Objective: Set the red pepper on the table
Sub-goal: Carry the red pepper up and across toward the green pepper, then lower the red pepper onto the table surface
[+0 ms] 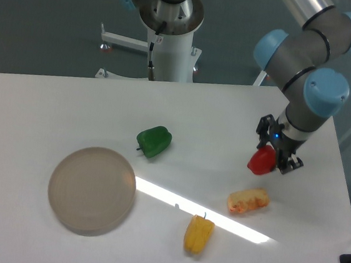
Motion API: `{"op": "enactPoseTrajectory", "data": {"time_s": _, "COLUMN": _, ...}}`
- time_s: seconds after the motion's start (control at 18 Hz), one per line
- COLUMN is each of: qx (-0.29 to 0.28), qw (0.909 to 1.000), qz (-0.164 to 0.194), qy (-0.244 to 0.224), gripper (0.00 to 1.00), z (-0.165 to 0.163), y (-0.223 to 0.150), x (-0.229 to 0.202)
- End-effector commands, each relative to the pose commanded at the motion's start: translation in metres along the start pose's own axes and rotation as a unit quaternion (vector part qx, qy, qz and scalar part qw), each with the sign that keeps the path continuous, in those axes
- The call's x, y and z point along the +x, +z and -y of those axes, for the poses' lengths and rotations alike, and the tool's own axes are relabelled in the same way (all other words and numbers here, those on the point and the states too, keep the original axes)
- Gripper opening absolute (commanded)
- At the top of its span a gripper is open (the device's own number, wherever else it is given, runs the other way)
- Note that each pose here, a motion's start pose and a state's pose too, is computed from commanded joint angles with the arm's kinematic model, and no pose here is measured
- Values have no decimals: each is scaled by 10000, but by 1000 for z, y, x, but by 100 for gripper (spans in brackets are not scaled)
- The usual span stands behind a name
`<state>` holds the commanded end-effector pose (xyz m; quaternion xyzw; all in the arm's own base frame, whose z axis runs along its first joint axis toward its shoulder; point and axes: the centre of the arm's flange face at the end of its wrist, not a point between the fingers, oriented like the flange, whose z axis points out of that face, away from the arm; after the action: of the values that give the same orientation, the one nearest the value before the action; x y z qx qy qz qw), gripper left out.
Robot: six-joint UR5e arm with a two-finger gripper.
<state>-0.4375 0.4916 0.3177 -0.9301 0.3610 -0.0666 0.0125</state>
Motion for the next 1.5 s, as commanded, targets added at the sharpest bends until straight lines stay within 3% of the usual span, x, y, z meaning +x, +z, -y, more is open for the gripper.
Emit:
{"op": "enactPoseTrajectory", "data": {"time_s": 0.17, "qx": 105, "qw": 9999, "qz": -95, "qy": -46, "gripper": 58, "z": 0, "y": 17, "x": 6}}
{"op": "enactPoseTrajectory", "data": {"time_s": 0.28, "qx": 159, "qw": 9999, "qz": 58, "qy": 18, "gripper": 58, "z": -1, "y": 18, "x": 4}}
{"op": "enactPoseTrajectory", "data": {"time_s": 0.44, "qx": 201, "qw": 9975, "qz": 258, "qy": 622, "gripper": 58, "z": -5, "y": 34, "x": 5}}
{"op": "enactPoseTrajectory", "data": {"time_s": 0.67, "qx": 240, "qw": 9957, "qz": 338, "qy": 828, "gripper": 58, "z": 1, "y": 35, "x": 6}}
{"op": "enactPoseTrajectory", "data": {"time_s": 1.5, "qx": 247, "qw": 9959, "qz": 277, "qy": 823, "gripper": 58, "z": 9, "y": 54, "x": 12}}
